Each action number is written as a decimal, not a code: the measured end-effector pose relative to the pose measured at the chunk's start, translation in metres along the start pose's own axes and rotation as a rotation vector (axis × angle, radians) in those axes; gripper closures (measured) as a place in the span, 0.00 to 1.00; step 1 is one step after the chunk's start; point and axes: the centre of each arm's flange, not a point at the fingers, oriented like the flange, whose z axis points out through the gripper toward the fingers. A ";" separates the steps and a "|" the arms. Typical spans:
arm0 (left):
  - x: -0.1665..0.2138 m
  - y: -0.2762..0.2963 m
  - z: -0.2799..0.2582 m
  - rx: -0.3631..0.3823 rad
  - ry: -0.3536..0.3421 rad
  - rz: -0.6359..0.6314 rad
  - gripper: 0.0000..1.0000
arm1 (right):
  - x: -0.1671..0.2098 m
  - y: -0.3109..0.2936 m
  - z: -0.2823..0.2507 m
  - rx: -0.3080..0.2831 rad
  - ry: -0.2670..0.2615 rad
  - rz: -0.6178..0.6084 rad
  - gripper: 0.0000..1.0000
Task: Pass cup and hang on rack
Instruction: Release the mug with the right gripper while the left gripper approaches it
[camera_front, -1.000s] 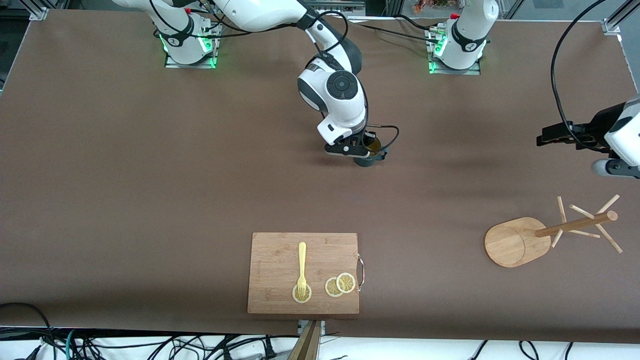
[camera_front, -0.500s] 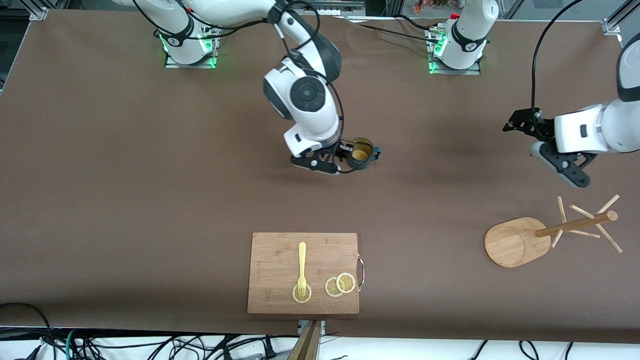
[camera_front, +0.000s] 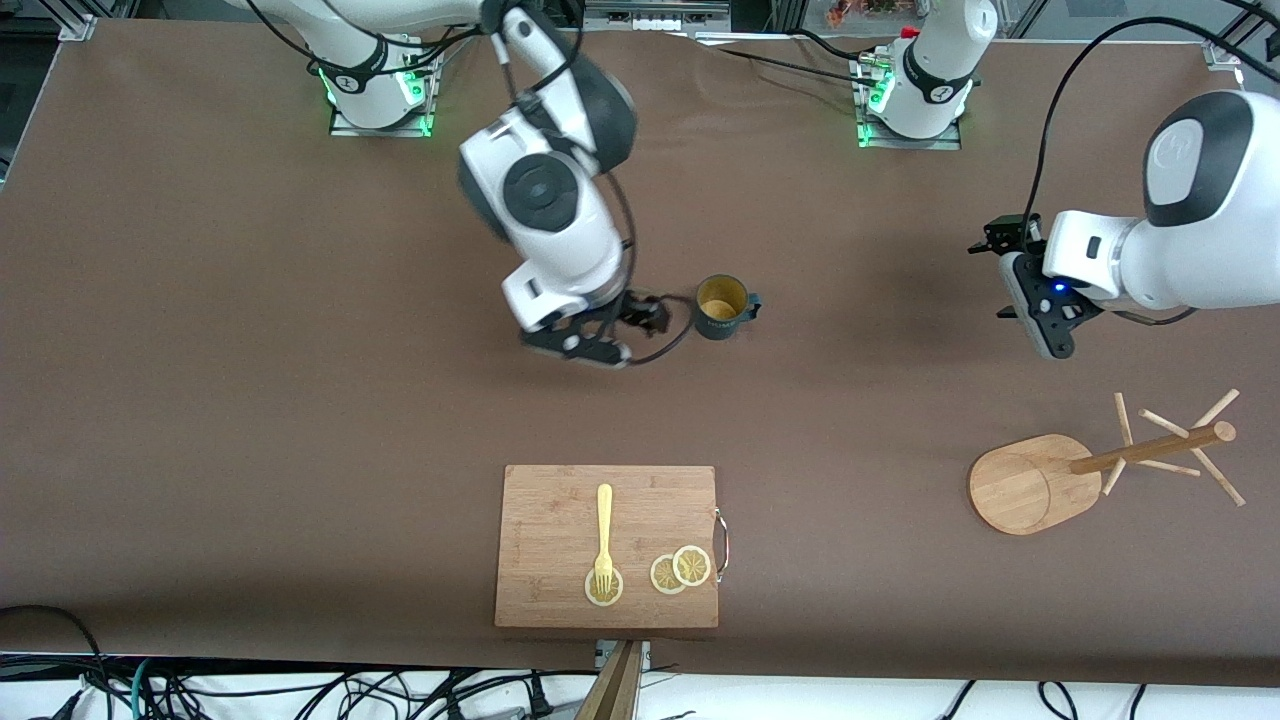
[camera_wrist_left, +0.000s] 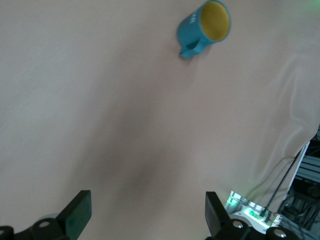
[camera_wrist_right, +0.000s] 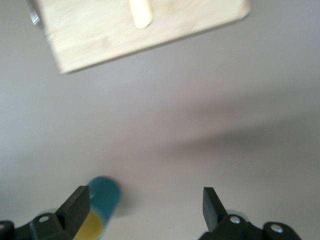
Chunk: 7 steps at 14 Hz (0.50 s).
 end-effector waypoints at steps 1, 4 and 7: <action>-0.004 -0.004 0.015 -0.006 0.023 0.039 0.00 | 0.021 0.024 -0.009 -0.015 -0.010 -0.017 0.00; -0.010 -0.010 0.057 -0.028 0.099 0.163 0.00 | 0.061 0.091 -0.047 -0.081 -0.055 -0.074 0.00; -0.021 -0.012 0.107 -0.032 0.186 0.222 0.00 | 0.070 0.134 -0.080 -0.101 -0.061 -0.089 0.00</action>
